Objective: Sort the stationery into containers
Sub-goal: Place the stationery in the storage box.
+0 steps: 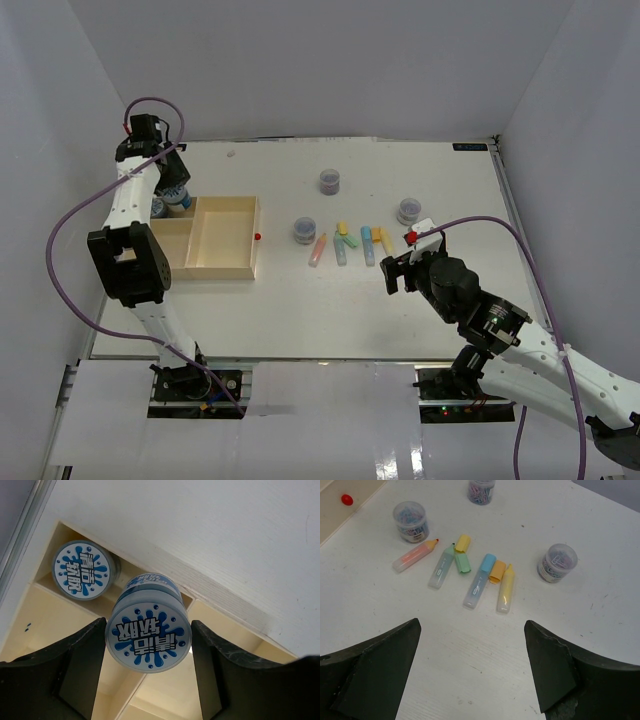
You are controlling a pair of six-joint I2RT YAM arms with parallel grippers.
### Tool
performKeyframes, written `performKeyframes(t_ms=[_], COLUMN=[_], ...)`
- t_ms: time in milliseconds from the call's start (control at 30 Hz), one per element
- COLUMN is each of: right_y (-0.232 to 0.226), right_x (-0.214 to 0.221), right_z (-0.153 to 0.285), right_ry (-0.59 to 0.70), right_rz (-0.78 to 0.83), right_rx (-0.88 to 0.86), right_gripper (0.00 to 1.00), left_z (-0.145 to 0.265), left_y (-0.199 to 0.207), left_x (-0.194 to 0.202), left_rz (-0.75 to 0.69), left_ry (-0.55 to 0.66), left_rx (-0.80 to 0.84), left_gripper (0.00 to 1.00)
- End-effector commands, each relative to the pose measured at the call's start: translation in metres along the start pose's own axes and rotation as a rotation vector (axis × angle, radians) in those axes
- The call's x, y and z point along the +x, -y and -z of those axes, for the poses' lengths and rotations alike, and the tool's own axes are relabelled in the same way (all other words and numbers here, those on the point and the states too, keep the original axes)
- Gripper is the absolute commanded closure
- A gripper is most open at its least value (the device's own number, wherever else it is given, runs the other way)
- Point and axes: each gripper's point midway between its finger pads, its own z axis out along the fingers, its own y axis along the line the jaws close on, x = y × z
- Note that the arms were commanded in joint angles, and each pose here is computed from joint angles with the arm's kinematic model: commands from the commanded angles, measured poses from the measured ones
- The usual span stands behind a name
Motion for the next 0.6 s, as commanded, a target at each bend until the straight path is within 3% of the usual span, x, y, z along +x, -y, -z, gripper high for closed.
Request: performKeyframes(t_ms=[0, 467, 567], right_y=[0.001, 0.001, 0.001], right_x=[-0.005, -0.001, 0.001], right_z=[0.000, -0.002, -0.003], right_ry=[0.015, 0.003, -0.002], right_rz=[0.007, 0.010, 0.010], right_rx=[0.001, 0.006, 0.007], right_gripper=[0.10, 0.10, 0.10], left_z=[0.010, 0.000, -0.004], left_y=[0.005, -0.005, -0.003], left_x=[-0.022, 0.001, 0.001], left_rz=[0.017, 0.025, 0.027], left_ry=[0.088, 0.044, 0.038], left_rx=[0.033, 0.016, 0.022], left_gripper=[0.50, 0.50, 0.44])
